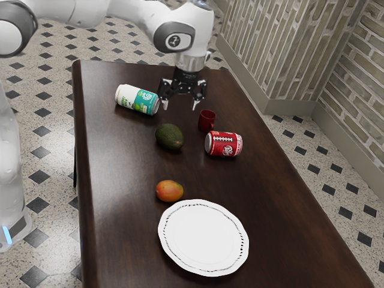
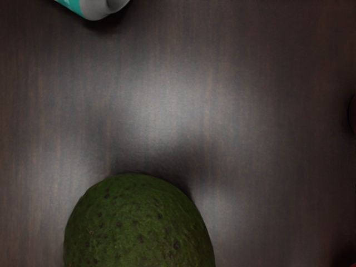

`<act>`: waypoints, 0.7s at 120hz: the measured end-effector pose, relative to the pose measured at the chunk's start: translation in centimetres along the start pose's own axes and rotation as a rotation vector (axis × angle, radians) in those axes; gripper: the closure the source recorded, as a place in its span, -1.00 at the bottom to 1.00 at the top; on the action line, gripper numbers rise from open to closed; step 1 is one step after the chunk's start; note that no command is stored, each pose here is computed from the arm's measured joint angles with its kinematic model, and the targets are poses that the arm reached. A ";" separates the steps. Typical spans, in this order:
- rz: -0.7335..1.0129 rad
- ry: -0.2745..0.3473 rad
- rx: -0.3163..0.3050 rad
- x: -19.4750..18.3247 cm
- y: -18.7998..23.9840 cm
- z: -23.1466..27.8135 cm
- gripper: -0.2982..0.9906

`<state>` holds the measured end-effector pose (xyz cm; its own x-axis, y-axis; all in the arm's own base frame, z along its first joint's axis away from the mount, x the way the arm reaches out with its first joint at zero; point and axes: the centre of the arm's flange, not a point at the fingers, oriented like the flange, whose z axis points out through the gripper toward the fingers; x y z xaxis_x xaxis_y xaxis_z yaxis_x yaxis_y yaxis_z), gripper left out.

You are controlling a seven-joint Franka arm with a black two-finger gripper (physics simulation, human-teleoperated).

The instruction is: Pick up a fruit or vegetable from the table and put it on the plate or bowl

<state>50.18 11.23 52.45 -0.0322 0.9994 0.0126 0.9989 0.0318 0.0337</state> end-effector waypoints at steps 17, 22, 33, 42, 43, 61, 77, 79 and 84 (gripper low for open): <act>-0.050 0.003 -0.030 0.3 -0.2 0.1 -0.54; -0.065 0.003 -0.038 0.4 -0.3 -0.1 -0.54; -0.094 0.001 -0.041 0.4 -0.6 0.1 -0.54; -0.114 -0.001 -0.033 0.3 -1.1 0.8 -0.54; -0.116 -0.001 -0.032 0.3 -1.1 0.9 -0.54; -0.147 -0.002 -0.032 0.1 -1.5 1.2 -0.54; -0.169 -0.003 -0.023 -0.2 -1.7 2.2 -0.54; -0.171 -0.003 -0.023 -0.2 -1.7 2.4 -0.54; -0.178 -0.003 -0.021 -0.2 -1.7 2.7 -0.54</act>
<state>48.58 11.03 49.74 -0.2083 0.9781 0.0018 0.9765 0.2079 0.0563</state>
